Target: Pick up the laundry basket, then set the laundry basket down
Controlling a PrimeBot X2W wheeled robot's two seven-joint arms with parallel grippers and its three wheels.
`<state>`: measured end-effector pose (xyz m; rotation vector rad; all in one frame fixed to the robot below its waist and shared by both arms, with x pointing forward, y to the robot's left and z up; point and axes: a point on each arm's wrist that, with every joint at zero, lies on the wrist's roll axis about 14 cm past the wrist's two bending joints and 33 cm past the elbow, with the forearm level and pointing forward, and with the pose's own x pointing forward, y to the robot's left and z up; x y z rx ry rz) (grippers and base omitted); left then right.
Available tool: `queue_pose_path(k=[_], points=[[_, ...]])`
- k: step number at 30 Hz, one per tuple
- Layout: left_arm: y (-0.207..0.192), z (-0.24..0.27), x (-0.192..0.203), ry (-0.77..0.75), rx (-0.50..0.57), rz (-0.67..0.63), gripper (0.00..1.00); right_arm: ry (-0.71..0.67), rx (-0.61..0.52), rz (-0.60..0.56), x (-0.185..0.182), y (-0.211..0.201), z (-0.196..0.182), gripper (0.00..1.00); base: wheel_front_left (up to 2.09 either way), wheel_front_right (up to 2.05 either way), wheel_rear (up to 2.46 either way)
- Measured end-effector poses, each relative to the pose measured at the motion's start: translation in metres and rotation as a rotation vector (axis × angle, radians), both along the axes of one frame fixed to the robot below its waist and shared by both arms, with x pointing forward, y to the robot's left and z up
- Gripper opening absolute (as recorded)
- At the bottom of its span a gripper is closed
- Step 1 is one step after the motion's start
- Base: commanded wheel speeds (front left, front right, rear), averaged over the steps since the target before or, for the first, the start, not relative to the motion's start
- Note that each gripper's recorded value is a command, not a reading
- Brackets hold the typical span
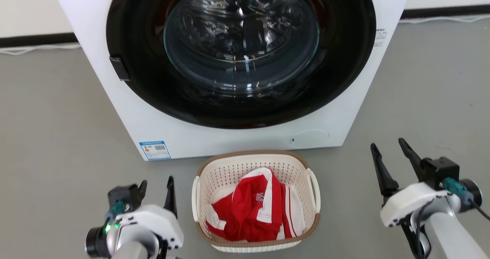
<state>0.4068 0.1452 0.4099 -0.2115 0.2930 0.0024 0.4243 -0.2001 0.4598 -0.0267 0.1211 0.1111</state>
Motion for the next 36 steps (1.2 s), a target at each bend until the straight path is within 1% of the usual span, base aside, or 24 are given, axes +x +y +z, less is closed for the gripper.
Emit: queue_pose_path(k=[3, 16, 26, 30, 34, 35, 36], points=[[0.009, 0.004, -0.009, -0.016, 0.01, 0.02, 1.0, -0.016, 0.004, -0.001, -0.009, 0.0, 0.004, 1.0, 0.0, 0.0, 0.0], [0.043, 0.017, -0.042, -0.073, -0.009, 0.131, 1.0, -0.042, 0.022, -0.031, -0.043, -0.002, 0.008, 1.0, 0.0, 0.0, 0.0], [0.053, 0.025, -0.051, -0.107, -0.014, 0.181, 1.0, -0.065, 0.014, -0.047, -0.05, -0.008, 0.013, 1.0, 0.0, 0.0, 0.0], [0.059, 0.026, -0.055, -0.112, -0.021, 0.208, 1.0, -0.052, 0.014, -0.05, -0.055, -0.009, 0.009, 1.0, 0.0, 0.0, 0.0], [0.061, 0.025, -0.058, -0.114, -0.011, 0.207, 1.0, -0.048, 0.011, -0.05, -0.056, -0.009, 0.007, 1.0, 0.0, 0.0, 0.0], [0.061, 0.028, -0.058, -0.123, 0.017, 0.201, 0.0, -0.047, 0.007, -0.048, -0.056, -0.008, 0.007, 0.0, 0.0, 0.0, 0.0], [0.061, 0.026, -0.059, -0.116, 0.021, 0.199, 0.0, -0.037, 0.01, -0.047, -0.057, -0.007, 0.003, 0.0, 0.0, 0.0, 0.0]])
